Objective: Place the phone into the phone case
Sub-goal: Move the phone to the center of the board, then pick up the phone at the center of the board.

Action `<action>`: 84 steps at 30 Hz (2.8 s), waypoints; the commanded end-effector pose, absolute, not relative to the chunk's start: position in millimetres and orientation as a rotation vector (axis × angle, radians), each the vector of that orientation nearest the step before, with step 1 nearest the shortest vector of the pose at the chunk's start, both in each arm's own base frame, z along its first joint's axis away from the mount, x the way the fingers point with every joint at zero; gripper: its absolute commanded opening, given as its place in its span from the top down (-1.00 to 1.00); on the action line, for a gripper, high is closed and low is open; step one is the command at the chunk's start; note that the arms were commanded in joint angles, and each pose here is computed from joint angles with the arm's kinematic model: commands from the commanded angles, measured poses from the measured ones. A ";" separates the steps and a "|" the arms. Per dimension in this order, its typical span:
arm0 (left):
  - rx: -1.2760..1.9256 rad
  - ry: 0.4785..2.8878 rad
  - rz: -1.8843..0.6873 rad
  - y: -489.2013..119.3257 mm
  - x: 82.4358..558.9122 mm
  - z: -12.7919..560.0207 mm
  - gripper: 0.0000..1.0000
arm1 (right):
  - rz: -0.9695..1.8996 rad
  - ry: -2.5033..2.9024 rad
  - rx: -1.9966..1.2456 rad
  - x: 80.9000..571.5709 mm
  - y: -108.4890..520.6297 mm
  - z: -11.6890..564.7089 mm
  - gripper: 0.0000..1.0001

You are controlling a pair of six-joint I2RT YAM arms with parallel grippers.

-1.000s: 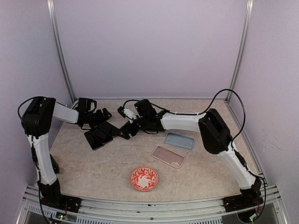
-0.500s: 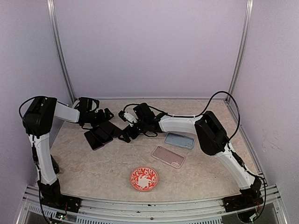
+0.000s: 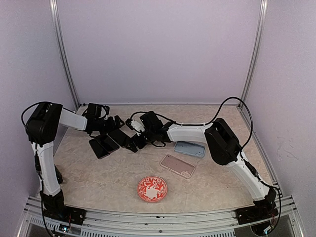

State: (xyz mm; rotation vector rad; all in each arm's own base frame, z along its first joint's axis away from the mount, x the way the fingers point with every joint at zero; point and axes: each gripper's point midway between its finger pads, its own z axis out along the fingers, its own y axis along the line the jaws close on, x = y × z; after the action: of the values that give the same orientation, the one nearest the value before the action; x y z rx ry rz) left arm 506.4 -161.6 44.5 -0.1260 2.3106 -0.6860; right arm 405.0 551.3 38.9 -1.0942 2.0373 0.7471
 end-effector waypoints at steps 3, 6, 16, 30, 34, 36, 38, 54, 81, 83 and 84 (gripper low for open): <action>-0.092 2.440 -0.718 -181.2 474.3 10.7 -0.98 | 0.694 2.048 -1.110 392.5 550.6 36.6 -0.99; -0.087 2.456 -0.708 -182.3 471.5 6.5 -0.98 | 0.659 2.060 -1.106 393.7 546.8 35.4 -0.99; -0.090 2.491 -0.725 -193.1 453.3 5.1 -0.98 | 0.660 2.084 -1.121 378.1 534.4 43.2 -0.99; -0.042 2.507 -0.799 -223.0 420.0 2.4 -0.98 | 0.534 2.084 -1.170 372.8 531.5 30.8 -0.99; -0.040 2.487 -0.805 -223.7 419.7 10.4 -0.98 | 0.499 2.081 -1.177 374.3 529.3 26.0 -0.99; -0.040 2.475 -0.802 -222.6 421.4 15.3 -0.98 | 0.466 2.065 -1.199 376.2 527.4 23.2 -0.99; -0.043 2.461 -0.796 -221.3 423.7 20.5 -0.98 | 0.435 2.060 -1.212 378.0 525.1 19.0 -0.99; -0.075 2.379 -0.796 -205.6 435.0 48.1 -0.98 | 0.430 2.041 -1.259 386.1 516.1 16.5 -0.99; -0.145 2.101 -0.711 -176.0 433.9 188.7 -0.98 | 0.500 2.138 -1.349 375.0 503.4 -9.7 -0.53; -0.148 2.106 -0.695 -173.9 429.6 188.1 -0.98 | 0.472 2.127 -1.351 375.3 502.3 -10.8 -0.47; -0.145 2.108 -0.690 -173.9 426.9 187.4 -0.98 | 0.465 2.118 -1.352 374.8 502.2 -10.1 -0.44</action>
State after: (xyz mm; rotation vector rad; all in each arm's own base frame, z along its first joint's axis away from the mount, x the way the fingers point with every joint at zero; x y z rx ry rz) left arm 437.8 -179.5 189.7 -0.1262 2.0906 -0.7282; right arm 384.6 519.1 27.7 -1.3024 2.0356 0.5489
